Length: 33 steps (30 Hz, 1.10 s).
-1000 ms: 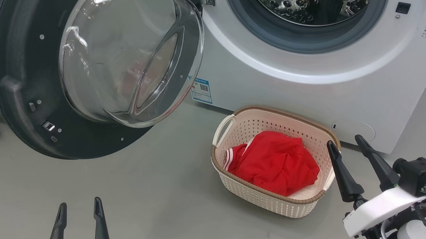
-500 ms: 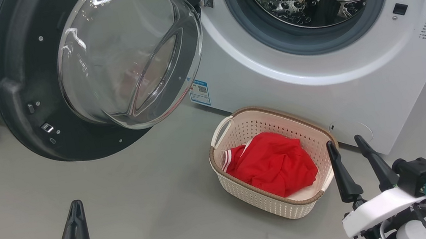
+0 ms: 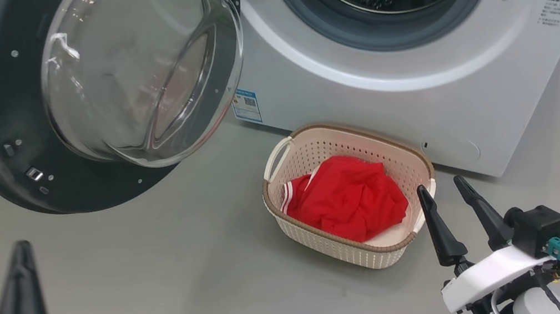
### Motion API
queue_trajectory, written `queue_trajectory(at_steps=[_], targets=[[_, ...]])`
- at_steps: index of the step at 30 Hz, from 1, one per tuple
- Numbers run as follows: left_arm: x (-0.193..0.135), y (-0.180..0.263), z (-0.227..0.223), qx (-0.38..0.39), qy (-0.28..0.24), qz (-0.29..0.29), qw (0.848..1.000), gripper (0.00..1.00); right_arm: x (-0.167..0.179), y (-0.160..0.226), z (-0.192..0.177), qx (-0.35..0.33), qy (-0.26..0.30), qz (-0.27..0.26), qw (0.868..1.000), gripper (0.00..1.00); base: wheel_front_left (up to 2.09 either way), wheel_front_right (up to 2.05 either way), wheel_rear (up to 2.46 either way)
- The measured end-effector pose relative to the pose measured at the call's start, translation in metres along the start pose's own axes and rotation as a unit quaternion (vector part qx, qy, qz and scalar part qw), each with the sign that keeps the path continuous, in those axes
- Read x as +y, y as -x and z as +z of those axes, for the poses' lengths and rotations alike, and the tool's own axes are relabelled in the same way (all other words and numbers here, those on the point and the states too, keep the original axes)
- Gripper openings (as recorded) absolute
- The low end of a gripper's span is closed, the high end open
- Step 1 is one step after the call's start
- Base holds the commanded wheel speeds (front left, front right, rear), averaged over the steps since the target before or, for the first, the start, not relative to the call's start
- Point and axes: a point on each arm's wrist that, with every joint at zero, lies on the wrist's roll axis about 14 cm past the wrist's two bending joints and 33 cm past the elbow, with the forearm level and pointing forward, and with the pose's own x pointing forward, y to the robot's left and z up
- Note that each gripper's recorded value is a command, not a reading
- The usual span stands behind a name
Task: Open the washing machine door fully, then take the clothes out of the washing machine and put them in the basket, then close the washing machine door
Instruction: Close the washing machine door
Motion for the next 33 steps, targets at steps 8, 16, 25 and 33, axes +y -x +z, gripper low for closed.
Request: queue_trajectory(at_steps=[8, 16, 25, 33], targets=[[0.037, -0.043, 0.063, -0.074, -0.079, 0.016, 0.994, 0.00, -0.014, -0.010, -0.001, 0.000, 0.011, 0.002, 1.000, 1.00, 0.00, 0.00, 0.00], [0.057, -0.086, 0.115, -0.123, -0.110, 0.029, 0.986, 0.00, -0.035, -0.016, -0.007, 0.013, 0.018, -0.006, 1.000, 1.00, 0.00, 0.00, 0.00], [0.107, -0.128, 0.143, -0.136, -0.030, 0.107, 0.985, 0.00, -0.057, -0.018, -0.017, 0.027, 0.016, -0.021, 0.999, 1.00, 0.00, 0.00, 0.00], [0.152, -0.145, 0.102, -0.083, 0.132, 0.207, 0.966, 0.00, -0.065, -0.018, -0.018, 0.026, 0.011, -0.029, 0.999, 1.00, 0.00, 0.00, 0.00]])
